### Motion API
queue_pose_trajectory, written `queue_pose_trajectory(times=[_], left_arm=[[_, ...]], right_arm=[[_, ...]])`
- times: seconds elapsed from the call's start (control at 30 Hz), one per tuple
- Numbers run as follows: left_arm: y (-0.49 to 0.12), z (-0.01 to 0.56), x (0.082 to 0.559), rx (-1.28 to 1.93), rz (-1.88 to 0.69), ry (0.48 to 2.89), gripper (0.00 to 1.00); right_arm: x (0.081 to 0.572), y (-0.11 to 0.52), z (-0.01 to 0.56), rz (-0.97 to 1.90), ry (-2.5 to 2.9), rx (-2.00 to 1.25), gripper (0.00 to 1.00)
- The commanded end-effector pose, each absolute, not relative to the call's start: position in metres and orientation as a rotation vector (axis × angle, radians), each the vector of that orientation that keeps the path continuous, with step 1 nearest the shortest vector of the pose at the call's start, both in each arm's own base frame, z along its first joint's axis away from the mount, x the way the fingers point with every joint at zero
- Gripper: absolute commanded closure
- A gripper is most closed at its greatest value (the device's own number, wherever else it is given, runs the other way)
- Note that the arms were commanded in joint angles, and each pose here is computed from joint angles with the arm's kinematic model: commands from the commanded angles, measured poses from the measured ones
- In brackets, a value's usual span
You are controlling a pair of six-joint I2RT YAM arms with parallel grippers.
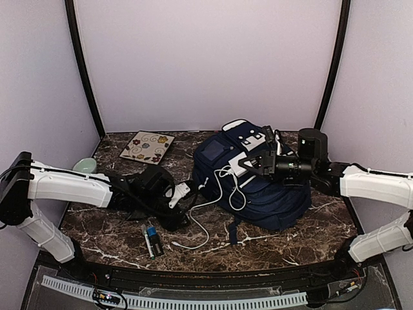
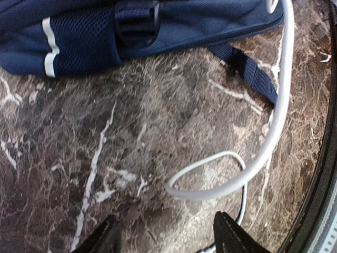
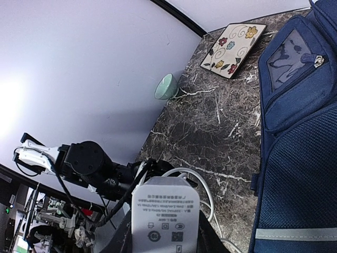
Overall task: Pack the student bag
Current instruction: Place the charger in the upper front pocket of the bag.
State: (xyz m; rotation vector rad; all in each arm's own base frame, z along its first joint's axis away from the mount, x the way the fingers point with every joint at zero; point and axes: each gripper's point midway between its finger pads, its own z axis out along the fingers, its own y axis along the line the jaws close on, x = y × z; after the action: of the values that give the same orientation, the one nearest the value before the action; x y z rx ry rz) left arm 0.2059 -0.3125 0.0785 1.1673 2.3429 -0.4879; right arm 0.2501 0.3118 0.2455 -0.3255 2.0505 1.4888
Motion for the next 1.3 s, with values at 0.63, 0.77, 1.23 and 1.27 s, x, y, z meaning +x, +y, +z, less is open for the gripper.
queue_pose_trajectory(times=[0.63, 0.77, 1.23, 1.27], left_arm=[[-0.373, 0.135, 0.212, 1.257, -0.748, 1.797, 1.00], [-0.393, 0.187, 0.205, 1.276, -0.848, 1.710, 1.00], [-0.512, 0.358, 0.224, 1.210, -1.056, 1.360, 1.00], [-0.522, 0.359, 0.222, 1.221, -1.087, 1.347, 1.00]], right_arm=[[0.242, 0.290, 0.278, 1.483, 1.954, -0.343, 1.00], [0.238, 0.276, 0.313, 1.496, 1.864, -0.386, 1.00], [0.198, 0.225, 0.362, 1.157, 1.823, -0.611, 1.00], [0.202, 0.215, 0.360, 1.104, 1.843, -0.557, 1.00]])
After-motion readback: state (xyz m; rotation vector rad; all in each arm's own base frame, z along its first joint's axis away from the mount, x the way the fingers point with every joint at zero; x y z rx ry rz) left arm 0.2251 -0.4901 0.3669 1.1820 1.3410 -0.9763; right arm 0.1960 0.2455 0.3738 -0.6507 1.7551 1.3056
